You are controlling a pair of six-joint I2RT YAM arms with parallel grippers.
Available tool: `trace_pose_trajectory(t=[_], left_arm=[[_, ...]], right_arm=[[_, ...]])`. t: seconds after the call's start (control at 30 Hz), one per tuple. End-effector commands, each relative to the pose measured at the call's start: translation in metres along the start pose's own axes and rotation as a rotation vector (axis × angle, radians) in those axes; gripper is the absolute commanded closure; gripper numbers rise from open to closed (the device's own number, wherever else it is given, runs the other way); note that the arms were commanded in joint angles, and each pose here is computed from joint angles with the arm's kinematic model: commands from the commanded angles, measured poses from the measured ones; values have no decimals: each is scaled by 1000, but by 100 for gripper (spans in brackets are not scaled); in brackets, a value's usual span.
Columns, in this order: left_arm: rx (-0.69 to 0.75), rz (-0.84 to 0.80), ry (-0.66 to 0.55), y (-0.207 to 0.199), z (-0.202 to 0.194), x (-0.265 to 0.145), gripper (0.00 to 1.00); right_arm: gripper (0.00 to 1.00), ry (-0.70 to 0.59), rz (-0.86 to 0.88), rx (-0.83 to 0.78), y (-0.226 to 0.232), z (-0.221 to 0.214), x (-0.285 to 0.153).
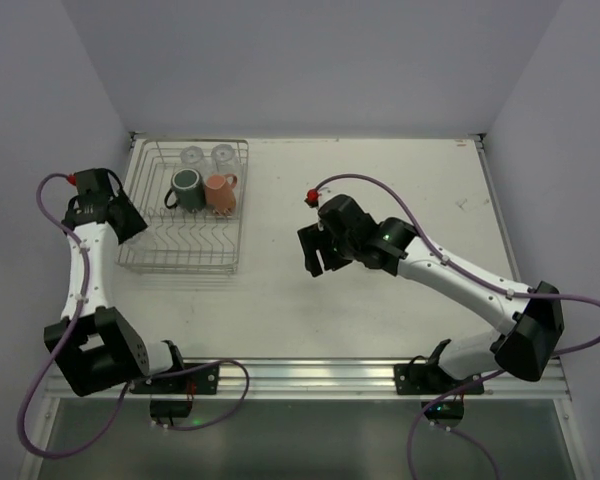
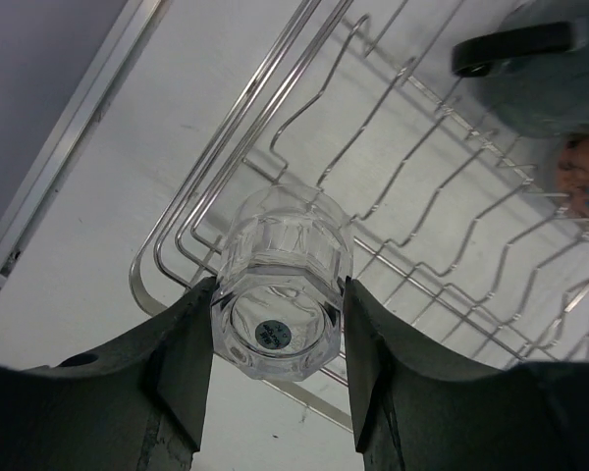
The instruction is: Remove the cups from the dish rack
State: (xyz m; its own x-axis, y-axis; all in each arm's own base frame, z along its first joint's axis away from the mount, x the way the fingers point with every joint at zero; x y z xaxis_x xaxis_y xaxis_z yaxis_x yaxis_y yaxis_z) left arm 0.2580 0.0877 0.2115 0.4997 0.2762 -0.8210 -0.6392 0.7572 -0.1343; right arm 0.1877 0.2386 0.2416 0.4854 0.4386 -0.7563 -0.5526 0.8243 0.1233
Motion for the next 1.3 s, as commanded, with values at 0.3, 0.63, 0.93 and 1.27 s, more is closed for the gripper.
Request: trace_pose_trajectory(t=[0.3,0.63,0.93,1.27], left_arm=[[54,-595,-196,-52,4,-134,100],[231,-1238,-172,-87,-39,-174,100],[267,-1480,-94,-105,-60,-186,100],[265,-1557,-74,-106,-69,-184,100]], right_arm=[[29,-21,262,88,16,40,-17],[30,-51,801,274,16,81,-44],[32,-87,1229,375,12,103,-50],[39,-152,1283,381,14,131,-47]])
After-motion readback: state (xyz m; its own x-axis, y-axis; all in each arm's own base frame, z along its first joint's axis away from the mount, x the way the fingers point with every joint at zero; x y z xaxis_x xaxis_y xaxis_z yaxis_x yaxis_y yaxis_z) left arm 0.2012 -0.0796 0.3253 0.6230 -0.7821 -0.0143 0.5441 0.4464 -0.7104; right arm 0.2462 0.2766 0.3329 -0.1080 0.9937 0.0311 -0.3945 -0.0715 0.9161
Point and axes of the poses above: each gripper's point midway between its finger pads, its own x axis out along the fingers, its own y axis along the line the jaws close on, z = x × y, the point moved 8 cm from there along -x, back along the fingers, and after that the axes turned 4 degrees about -x, right-handed, at the moved point
